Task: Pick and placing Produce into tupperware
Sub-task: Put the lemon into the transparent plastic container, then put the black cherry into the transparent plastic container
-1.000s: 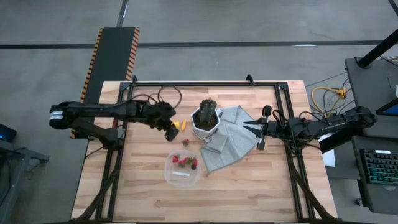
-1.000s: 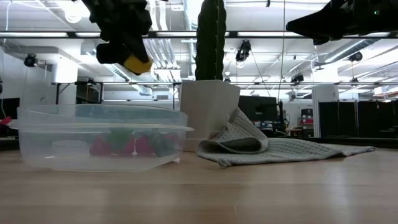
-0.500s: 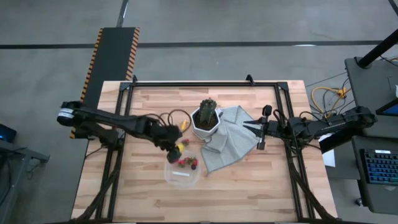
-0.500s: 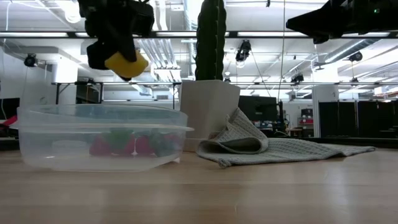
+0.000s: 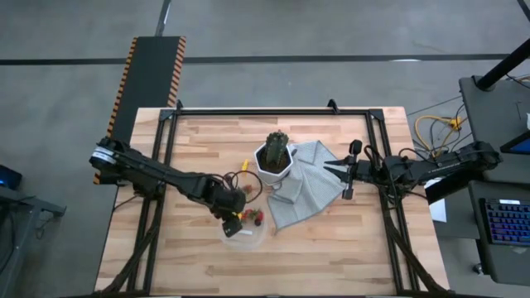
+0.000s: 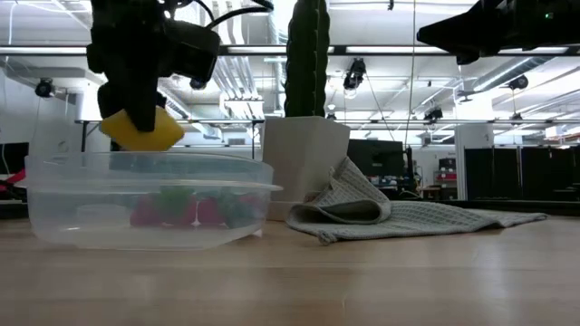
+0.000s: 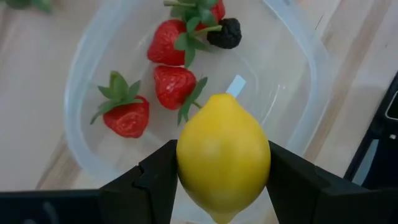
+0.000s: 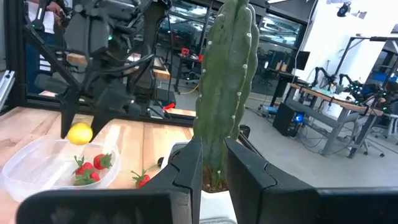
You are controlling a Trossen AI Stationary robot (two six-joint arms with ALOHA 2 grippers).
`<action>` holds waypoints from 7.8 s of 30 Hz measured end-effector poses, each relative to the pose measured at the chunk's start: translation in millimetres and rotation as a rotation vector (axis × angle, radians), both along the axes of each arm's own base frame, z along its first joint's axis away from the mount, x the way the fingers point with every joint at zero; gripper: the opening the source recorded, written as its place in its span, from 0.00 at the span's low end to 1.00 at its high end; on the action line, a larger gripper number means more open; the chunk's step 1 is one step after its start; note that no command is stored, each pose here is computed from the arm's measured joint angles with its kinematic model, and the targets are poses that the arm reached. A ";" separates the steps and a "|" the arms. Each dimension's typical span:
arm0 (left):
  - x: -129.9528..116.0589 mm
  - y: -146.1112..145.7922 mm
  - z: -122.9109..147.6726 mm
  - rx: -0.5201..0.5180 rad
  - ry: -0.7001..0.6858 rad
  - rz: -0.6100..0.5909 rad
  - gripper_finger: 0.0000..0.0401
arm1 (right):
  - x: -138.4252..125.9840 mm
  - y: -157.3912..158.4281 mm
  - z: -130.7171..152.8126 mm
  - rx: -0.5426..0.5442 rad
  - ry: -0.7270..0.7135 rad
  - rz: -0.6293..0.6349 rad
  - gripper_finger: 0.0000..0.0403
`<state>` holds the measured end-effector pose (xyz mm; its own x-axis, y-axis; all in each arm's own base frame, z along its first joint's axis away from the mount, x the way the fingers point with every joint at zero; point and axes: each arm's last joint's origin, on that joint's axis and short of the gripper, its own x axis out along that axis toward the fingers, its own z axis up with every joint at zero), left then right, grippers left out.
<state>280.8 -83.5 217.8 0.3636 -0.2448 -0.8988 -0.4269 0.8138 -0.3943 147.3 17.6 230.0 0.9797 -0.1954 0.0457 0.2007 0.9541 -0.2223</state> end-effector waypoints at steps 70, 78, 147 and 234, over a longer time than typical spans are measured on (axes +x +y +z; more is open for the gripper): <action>-11.4 48.4 18.3 0.667 -0.010 -0.445 0.53 | 0.1 0.3 -0.2 0.007 0.002 0.006 0.14; -6.7 85.9 -2.6 0.683 0.148 -0.528 0.53 | 0.1 0.2 -0.3 0.006 0.002 0.006 0.14; 12.4 104.5 -65.2 0.697 0.292 -0.837 0.53 | 0.2 0.2 -4.5 -0.009 0.048 0.004 0.14; -9.1 121.5 -20.0 0.676 0.553 -0.473 0.57 | -0.1 0.1 -4.0 -0.012 0.044 0.004 0.14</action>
